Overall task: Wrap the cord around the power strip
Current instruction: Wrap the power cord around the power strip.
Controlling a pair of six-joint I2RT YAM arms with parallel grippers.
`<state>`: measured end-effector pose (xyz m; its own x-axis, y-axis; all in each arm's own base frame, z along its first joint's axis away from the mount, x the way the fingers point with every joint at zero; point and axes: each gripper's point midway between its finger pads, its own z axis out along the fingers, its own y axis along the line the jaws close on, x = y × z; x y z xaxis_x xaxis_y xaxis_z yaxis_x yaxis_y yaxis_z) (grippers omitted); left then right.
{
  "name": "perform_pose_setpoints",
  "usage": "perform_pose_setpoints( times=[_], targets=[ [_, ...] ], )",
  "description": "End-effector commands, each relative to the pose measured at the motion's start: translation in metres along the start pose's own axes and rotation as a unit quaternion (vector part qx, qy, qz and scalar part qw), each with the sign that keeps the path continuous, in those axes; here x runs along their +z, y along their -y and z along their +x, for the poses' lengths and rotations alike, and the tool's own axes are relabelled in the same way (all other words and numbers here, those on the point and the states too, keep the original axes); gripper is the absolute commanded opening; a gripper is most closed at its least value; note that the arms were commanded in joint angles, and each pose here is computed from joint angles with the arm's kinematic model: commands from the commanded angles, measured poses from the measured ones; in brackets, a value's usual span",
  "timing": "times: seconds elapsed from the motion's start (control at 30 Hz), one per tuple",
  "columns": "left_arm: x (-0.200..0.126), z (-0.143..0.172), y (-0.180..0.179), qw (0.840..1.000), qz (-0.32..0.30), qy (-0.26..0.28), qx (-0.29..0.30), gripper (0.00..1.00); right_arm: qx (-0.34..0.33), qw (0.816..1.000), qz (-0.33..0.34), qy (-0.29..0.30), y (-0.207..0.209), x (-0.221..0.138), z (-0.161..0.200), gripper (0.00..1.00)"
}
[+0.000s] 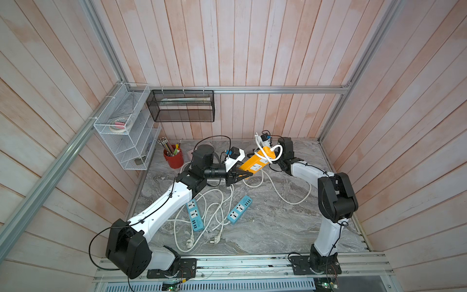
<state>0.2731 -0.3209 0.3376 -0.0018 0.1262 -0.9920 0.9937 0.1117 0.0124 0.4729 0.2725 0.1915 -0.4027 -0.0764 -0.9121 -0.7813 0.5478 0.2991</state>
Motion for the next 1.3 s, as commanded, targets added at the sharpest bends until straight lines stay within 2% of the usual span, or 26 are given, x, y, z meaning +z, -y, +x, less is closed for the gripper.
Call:
perform_pose_setpoints(
  times=[0.0, 0.1, 0.2, 0.27, 0.4, 0.57, 0.67, 0.73, 0.87, 0.97, 1.03, 1.1, 1.27],
  targets=[
    [-0.013, -0.040, -0.001, 0.997, -0.015, 0.066, 0.035, 0.00, 0.010, 0.997, 0.058, 0.049, 0.021, 0.005, -0.008, 0.65],
    [-0.020, -0.048, -0.008, 0.996, -0.027, 0.087, 0.021, 0.00, 0.007, 0.996, 0.089, 0.029, 0.035, 0.017, 0.008, 0.61],
    [-0.026, -0.052, -0.019, 0.994, -0.052, 0.096, 0.008, 0.00, -0.003, 0.993, 0.117, 0.009, 0.041, 0.028, 0.020, 0.40],
    [-0.032, -0.048, -0.037, 0.991, -0.090, 0.097, -0.006, 0.00, -0.018, 0.990, 0.139, -0.012, 0.041, 0.035, 0.029, 0.22],
    [-0.050, -0.047, -0.069, 0.983, -0.143, 0.111, -0.041, 0.00, -0.042, 0.984, 0.163, -0.063, 0.030, 0.044, 0.053, 0.06],
    [-0.088, -0.036, -0.119, 0.965, -0.249, 0.079, -0.031, 0.00, -0.040, 0.974, 0.201, -0.095, 0.029, 0.019, 0.085, 0.00],
    [-0.122, -0.034, -0.151, 0.940, -0.333, 0.072, -0.037, 0.00, -0.056, 0.956, 0.253, -0.137, 0.040, -0.001, 0.103, 0.00],
    [-0.136, -0.025, -0.170, 0.921, -0.387, 0.040, -0.029, 0.00, -0.079, 0.940, 0.293, -0.156, 0.045, -0.016, 0.105, 0.00],
    [-0.155, 0.021, -0.210, 0.876, -0.476, -0.072, -0.032, 0.00, -0.175, 0.915, 0.334, -0.144, 0.023, -0.037, 0.081, 0.00],
    [-0.162, 0.066, -0.231, 0.843, -0.510, -0.168, -0.039, 0.00, -0.261, 0.886, 0.369, -0.104, -0.002, -0.051, 0.045, 0.00],
    [-0.163, 0.091, -0.237, 0.827, -0.518, -0.215, -0.041, 0.00, -0.303, 0.872, 0.377, -0.077, -0.019, -0.058, 0.019, 0.00],
    [-0.156, 0.109, -0.236, 0.826, -0.507, -0.245, -0.041, 0.00, -0.336, 0.863, 0.376, -0.037, -0.039, -0.067, -0.010, 0.00],
    [-0.102, 0.139, -0.212, 0.850, -0.431, -0.302, -0.007, 0.00, -0.379, 0.856, 0.347, 0.047, -0.082, -0.083, -0.079, 0.00]
  ],
)
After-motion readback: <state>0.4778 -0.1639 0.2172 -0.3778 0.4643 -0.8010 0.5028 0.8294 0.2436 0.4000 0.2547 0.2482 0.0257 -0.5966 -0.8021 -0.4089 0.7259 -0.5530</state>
